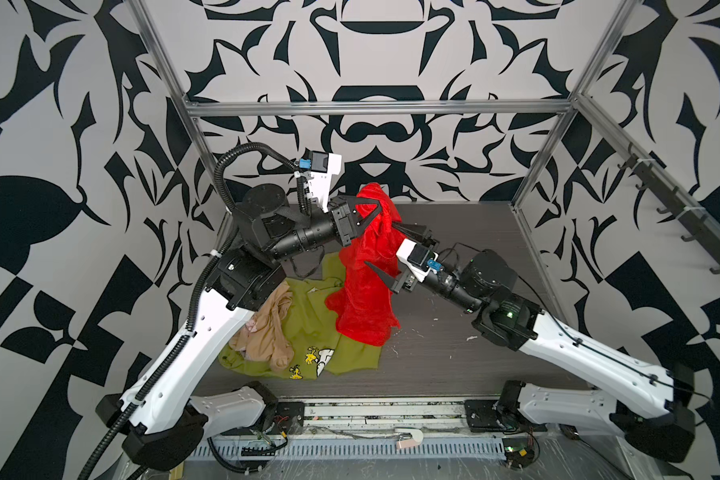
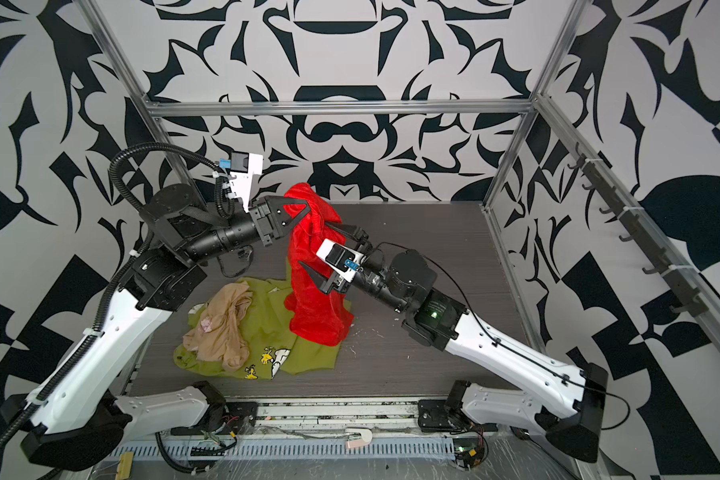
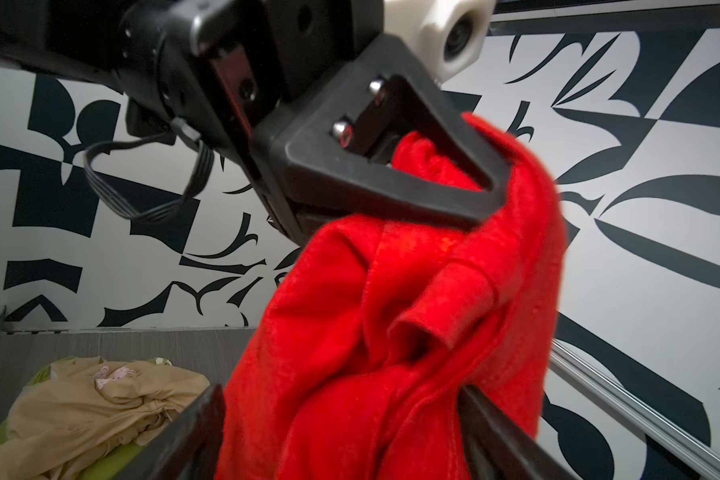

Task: Pick out a specific cloth from the pile
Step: 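Carry the red shirt with both grippers away from the pile toward the open table, then open the left gripper to release the shirt while the right gripper carries it farther, then lower the red shirt onto the bare table with the right gripper, then open the right gripper and release the red shirt on the table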

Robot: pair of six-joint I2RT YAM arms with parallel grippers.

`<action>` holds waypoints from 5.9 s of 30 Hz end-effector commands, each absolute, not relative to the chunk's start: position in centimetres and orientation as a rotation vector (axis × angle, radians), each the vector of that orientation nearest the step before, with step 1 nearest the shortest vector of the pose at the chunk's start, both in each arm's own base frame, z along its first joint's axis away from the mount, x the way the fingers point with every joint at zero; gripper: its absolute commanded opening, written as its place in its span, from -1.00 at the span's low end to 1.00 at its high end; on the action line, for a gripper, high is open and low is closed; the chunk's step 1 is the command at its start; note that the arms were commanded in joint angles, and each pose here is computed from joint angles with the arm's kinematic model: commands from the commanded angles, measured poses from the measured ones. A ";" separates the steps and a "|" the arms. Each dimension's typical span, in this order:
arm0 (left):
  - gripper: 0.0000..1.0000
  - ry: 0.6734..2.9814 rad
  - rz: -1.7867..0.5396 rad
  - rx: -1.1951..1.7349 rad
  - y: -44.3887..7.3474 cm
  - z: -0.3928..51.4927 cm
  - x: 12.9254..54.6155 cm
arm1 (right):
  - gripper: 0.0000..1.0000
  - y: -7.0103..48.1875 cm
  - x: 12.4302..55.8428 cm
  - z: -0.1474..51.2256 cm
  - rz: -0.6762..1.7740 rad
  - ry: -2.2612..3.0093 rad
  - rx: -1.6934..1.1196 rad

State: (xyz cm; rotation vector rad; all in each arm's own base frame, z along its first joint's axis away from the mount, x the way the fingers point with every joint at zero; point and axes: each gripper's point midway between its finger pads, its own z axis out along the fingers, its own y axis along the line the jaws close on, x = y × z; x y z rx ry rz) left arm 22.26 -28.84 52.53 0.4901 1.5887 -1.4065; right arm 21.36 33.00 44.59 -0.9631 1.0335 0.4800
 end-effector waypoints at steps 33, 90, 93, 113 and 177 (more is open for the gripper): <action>-0.04 1.430 -1.396 0.539 -30.0 55.2 21.1 | -1.00 27.2 24.2 50.4 0.366 1.006 -0.685; 0.94 1.535 -1.196 0.471 -28.3 48.2 22.9 | -1.00 14.4 38.3 21.3 0.690 1.953 0.017; 0.94 1.545 -1.192 0.470 -28.4 47.9 23.0 | -1.00 13.8 38.6 19.2 0.745 2.008 0.112; 0.95 1.604 -1.145 0.432 -27.9 45.4 23.7 | -0.70 7.7 40.5 7.9 0.921 2.272 0.654; 0.99 1.674 -1.169 0.378 -27.6 42.3 23.7 | 0.97 9.6 35.0 7.8 0.905 2.224 1.147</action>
